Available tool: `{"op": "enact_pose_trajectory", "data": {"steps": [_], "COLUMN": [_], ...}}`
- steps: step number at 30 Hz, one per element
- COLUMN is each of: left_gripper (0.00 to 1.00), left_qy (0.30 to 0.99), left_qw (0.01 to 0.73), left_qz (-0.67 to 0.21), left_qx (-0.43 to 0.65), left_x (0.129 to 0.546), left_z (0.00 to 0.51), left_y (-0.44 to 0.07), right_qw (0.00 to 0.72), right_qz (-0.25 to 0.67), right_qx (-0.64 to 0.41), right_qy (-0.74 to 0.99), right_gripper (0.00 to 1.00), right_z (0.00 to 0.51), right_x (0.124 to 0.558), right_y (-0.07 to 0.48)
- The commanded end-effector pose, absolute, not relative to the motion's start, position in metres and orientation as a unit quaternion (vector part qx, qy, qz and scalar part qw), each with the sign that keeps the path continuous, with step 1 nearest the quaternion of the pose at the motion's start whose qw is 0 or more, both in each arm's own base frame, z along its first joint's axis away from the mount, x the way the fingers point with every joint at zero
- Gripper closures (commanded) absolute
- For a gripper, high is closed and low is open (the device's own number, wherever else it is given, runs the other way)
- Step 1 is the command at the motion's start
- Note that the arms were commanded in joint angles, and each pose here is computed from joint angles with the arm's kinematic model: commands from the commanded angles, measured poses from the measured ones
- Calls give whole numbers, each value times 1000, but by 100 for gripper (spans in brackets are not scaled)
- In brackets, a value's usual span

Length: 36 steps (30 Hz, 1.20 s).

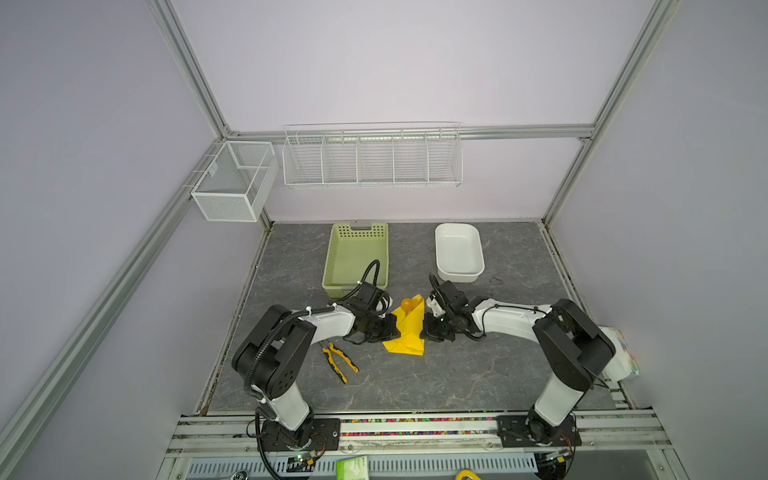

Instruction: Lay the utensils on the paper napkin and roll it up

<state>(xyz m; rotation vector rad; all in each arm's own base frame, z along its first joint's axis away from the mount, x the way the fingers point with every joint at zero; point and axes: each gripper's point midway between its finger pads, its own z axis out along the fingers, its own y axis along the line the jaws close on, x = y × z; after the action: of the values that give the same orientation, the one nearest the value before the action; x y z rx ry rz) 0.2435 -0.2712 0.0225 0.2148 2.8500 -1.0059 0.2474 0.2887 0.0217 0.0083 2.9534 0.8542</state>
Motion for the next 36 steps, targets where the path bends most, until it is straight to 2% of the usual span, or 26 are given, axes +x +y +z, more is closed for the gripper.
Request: {"op": "enact_pose_trajectory", "data": {"steps": [1,9,21,30,36], "left_gripper": [100,100,100,100,100], "left_qy": [951,951,950,949,949], "left_qw": [27,31,27,24,25], "left_qz": [-300,-302,-306,-309,-309], "left_qx": [62,61,59,60,60], "left_x": [226,226,224,224,224], "left_z": [8,10,9,7,7], "left_y": [-256,-256,-257,-258,-258], "right_qw": [32,62,26,63,60], "right_qz": [251,287,278,293,298], "right_qx": [2,-7,3,-9,-6], "right_qy": [967,956,960,954,953], "right_gripper": [93,93,93,93,93], "right_z": [20,47,13,44,39], "right_x": [247,268,276,297,311], "right_y": [277,291,286,291,294]}}
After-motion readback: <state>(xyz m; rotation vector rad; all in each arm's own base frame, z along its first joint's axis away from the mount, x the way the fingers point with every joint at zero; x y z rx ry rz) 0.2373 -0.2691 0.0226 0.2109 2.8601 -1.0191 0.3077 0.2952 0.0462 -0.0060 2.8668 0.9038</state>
